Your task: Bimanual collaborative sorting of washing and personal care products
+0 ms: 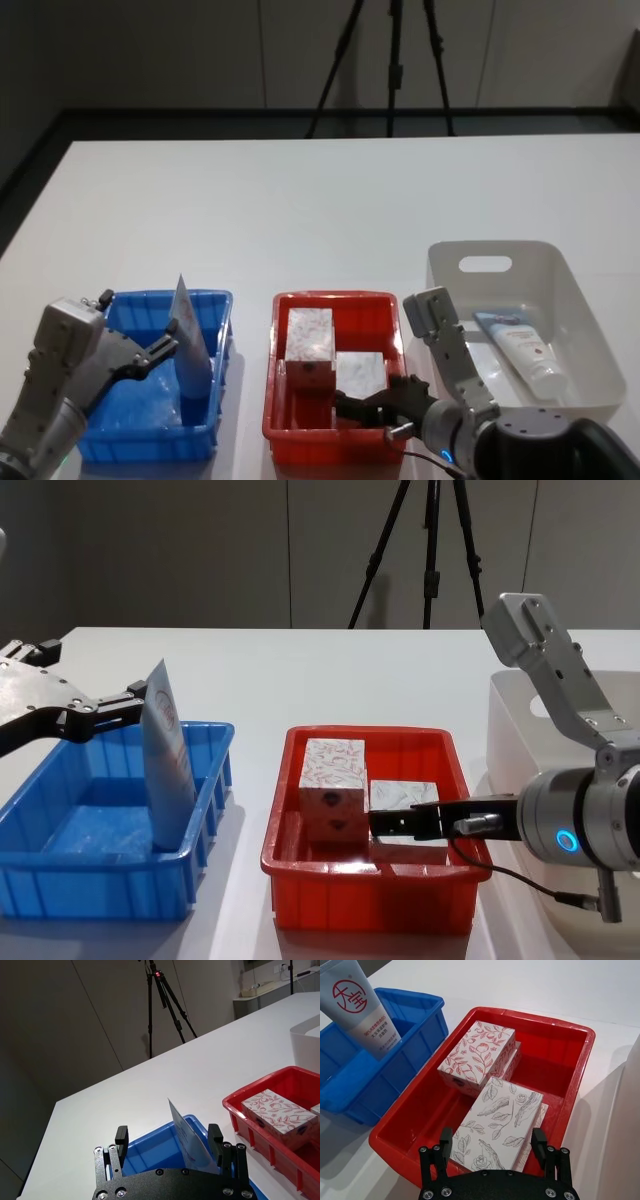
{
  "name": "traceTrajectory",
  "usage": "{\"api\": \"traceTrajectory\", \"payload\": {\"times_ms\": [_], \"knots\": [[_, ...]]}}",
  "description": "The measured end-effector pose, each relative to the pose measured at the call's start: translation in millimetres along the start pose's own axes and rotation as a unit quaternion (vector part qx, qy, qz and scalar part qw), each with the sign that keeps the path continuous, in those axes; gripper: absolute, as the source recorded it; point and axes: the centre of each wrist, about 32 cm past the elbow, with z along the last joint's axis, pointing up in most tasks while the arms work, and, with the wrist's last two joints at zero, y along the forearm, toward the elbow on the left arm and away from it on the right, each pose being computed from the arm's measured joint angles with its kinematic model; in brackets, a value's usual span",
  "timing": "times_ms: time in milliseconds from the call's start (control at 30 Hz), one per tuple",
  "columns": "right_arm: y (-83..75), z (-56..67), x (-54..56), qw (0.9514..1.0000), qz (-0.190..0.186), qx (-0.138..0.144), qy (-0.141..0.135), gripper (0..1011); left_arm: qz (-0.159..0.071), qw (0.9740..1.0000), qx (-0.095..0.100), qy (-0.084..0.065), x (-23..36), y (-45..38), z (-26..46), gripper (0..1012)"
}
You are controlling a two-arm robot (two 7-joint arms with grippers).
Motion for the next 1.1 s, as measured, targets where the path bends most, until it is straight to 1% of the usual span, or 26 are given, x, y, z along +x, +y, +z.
{"api": "traceTrajectory", "payload": {"times_ms": [433, 1100], "knots": [[6.5, 3.8, -4.1, 1.0, 0.0, -0.005, 0.002, 1001, 0.0, 1.0, 0.0, 0.0, 0.0, 0.0, 0.0, 1002], [11.9, 7.3, -8.4, 0.9998, -0.007, -0.018, -0.004, 1001, 0.0, 1.0, 0.0, 0.0, 0.0, 0.0, 0.0, 1001]]}}
